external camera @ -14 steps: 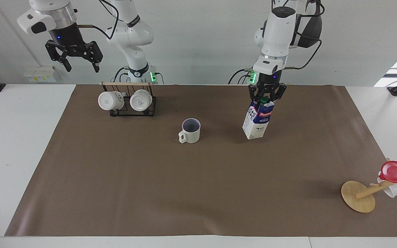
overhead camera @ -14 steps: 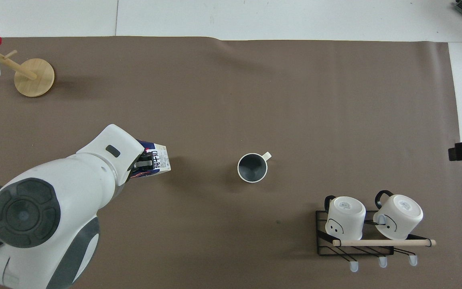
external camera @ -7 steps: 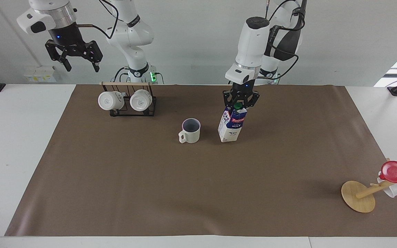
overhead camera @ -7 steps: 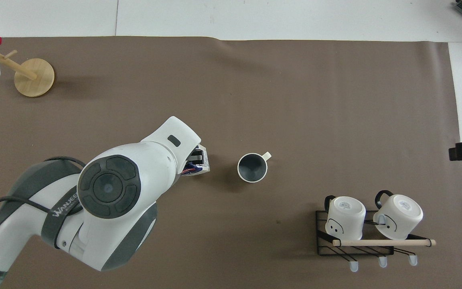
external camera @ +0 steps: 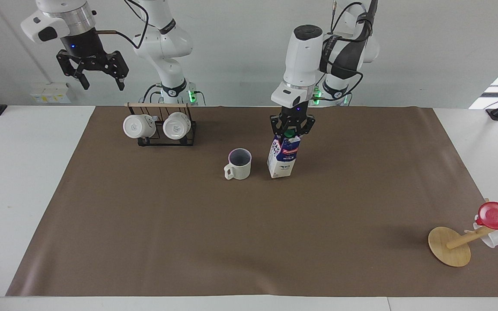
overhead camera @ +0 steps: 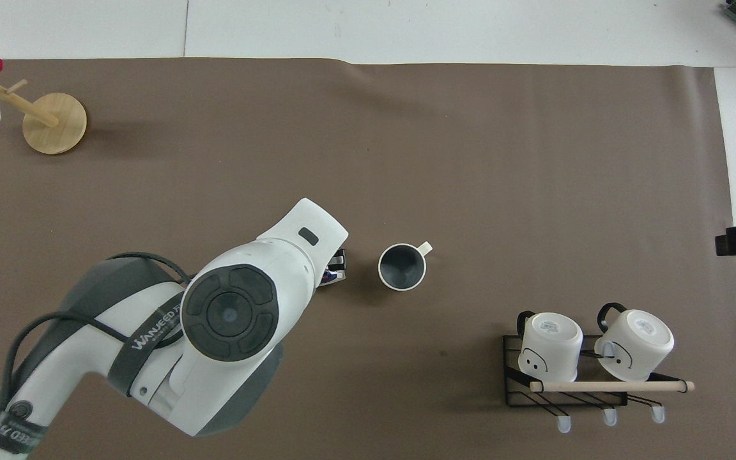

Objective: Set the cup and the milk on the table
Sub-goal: 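Carry the milk carton with the left gripper beside the black mug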

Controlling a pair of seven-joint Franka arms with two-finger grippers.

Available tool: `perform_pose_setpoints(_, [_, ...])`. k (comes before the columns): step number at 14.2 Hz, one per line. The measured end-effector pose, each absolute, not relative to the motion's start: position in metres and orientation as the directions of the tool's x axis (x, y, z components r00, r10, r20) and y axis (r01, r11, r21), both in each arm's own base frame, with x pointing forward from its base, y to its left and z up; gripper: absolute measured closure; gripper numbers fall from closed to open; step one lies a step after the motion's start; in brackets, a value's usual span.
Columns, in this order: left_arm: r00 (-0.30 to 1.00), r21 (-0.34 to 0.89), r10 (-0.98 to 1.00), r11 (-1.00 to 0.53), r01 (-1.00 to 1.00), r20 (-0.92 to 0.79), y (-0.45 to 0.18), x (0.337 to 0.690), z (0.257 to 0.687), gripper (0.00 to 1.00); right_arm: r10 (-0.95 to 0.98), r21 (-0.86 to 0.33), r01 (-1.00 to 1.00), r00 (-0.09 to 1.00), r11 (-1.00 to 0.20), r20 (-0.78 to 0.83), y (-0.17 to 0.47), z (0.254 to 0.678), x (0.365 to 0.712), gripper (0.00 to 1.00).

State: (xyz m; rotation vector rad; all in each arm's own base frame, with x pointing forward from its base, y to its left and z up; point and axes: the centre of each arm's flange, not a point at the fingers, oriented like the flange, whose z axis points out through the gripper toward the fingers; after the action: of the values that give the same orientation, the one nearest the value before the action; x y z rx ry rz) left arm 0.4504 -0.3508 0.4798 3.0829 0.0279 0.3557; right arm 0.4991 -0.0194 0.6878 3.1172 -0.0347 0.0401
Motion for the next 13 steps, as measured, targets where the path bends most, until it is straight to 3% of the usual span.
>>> perform_pose_setpoints(13, [0.971,0.012,0.019,-1.0,0.016,0.239,-0.379,0.438,0.464,0.48,-0.048,0.023,-0.049,0.998,-0.999,0.027,-0.02,0.688,0.499,0.0])
